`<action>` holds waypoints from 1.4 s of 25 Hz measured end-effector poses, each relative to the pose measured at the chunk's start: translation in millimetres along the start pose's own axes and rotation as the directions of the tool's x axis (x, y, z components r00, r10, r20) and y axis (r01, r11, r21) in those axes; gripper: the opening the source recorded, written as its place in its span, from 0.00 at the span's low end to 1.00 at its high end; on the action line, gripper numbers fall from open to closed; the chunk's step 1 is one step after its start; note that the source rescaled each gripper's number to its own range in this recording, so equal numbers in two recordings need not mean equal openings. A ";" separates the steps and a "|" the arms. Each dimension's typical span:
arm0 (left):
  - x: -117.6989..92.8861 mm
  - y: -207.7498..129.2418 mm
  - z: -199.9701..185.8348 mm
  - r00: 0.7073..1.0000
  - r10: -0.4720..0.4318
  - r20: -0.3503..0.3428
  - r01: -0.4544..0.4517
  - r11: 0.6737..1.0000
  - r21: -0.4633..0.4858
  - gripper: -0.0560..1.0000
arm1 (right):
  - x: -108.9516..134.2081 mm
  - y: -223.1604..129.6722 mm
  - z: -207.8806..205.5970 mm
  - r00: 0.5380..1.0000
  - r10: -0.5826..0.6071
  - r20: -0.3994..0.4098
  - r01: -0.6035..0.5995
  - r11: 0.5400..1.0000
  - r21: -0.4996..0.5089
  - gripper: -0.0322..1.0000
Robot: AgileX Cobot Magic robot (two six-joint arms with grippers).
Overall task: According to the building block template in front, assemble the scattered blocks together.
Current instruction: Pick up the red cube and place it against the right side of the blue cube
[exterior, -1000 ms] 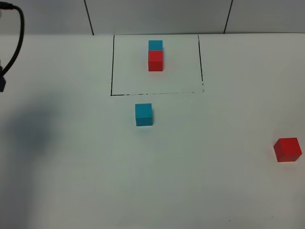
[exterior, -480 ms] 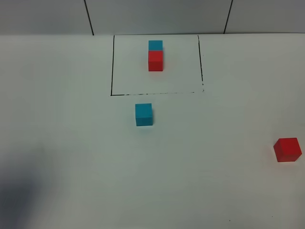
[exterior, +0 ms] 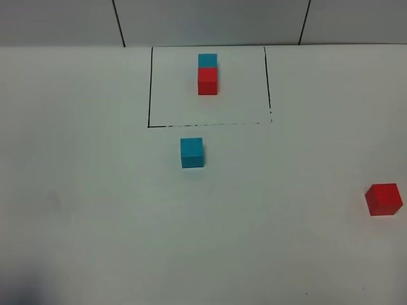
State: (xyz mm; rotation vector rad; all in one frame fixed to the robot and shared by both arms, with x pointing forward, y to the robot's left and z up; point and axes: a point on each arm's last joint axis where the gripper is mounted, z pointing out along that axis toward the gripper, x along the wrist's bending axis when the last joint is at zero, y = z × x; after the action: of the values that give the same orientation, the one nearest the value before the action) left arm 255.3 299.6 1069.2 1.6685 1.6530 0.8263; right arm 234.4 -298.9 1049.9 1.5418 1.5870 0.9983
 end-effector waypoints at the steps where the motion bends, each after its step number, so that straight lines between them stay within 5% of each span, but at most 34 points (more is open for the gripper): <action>1: -0.2 -5.2 0.3 1.000 -0.001 0.002 0.001 1.000 0.001 0.75 | 0.0 0.0 0.0 1.000 0.000 0.000 0.000 1.000 0.000 0.75; 10: -9.0 -32.3 -5.2 0.994 0.062 0.088 -0.055 0.996 -0.076 0.72 | 0.0 0.0 0.0 1.000 0.000 0.000 0.000 1.000 0.000 0.75; 35: -10.3 -34.2 -7.4 0.992 0.071 0.100 -0.061 0.994 -0.095 0.71 | 0.0 0.0 0.0 1.000 0.000 0.000 0.000 1.000 0.000 0.75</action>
State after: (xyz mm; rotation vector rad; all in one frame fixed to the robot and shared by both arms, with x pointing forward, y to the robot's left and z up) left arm 228.8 289.5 1046.2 1.6811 1.4750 0.8215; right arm 234.4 -298.9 1049.9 1.5418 1.5870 0.9983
